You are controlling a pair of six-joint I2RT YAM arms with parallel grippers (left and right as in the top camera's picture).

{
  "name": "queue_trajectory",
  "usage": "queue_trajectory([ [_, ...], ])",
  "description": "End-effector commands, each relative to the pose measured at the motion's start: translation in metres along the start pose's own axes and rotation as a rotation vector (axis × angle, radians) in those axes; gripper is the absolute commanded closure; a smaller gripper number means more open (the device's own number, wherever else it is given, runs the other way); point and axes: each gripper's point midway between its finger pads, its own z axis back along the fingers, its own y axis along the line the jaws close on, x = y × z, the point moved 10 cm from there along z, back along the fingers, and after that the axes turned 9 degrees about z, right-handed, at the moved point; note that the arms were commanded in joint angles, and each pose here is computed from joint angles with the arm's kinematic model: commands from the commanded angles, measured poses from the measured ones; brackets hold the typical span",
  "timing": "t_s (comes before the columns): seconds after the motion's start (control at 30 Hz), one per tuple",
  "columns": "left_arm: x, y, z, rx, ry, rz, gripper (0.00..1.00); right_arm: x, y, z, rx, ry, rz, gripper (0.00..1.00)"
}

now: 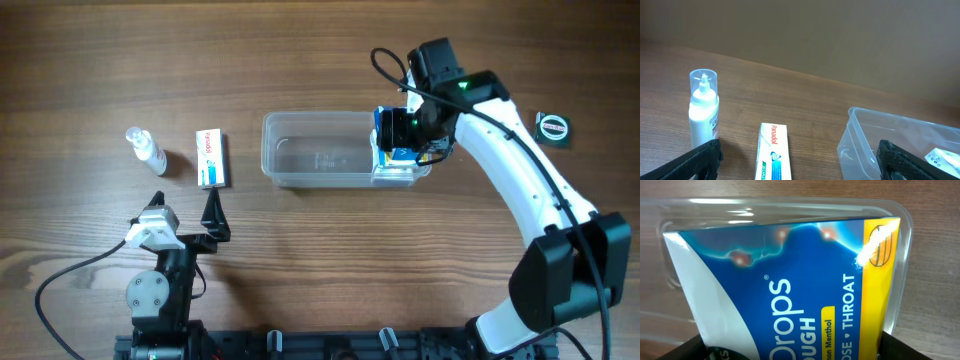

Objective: Pack container
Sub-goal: 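Lower the VapoDrops box into the container and release it, then move the right gripper to the green Zam-Buk tin and grasp it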

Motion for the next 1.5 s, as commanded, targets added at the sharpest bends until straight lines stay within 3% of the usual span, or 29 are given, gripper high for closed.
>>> queue_trajectory([
  [0.0,-0.001,0.001,0.0,0.0,0.0,0.006,0.0,0.0,-0.003,-0.012,-0.03,0.024,0.014,0.18],
  [0.8,-0.001,0.001,0.0,0.0,0.0,0.006,0.0,0.002,-0.008,-0.036,-0.061,0.067,0.013,0.12],
  [0.97,-0.001,0.001,0.0,0.0,0.0,0.006,0.0,0.044,-0.001,0.025,-0.101,-0.144,0.025,0.03],
  [1.1,-0.001,0.001,0.0,0.0,0.0,0.006,0.0,0.066,-0.053,0.089,-0.344,-0.286,-0.047,0.0],
  [1.2,-0.001,0.001,0.0,0.0,0.0,0.006,0.0,0.058,-0.112,0.096,-0.36,-0.263,-0.172,0.0],
  [1.27,-0.001,0.001,0.0,0.0,0.0,0.006,0.0,0.052,-0.136,0.101,-0.249,-0.276,-0.237,0.0],
  [1.37,-0.001,0.001,0.0,0.0,0.0,0.006,0.0,0.056,-0.131,0.102,-0.077,-0.314,-0.214,0.0],
  [1.43,-0.001,0.001,0.0,0.0,0.0,0.006,0.0,0.059,-0.126,0.102,-0.124,-0.319,-0.157,0.0],
  [1.47,-0.001,0.001,0.0,0.0,0.0,0.006,0.0,0.06,-0.134,0.103,-0.26,-0.32,-0.174,0.0],
])
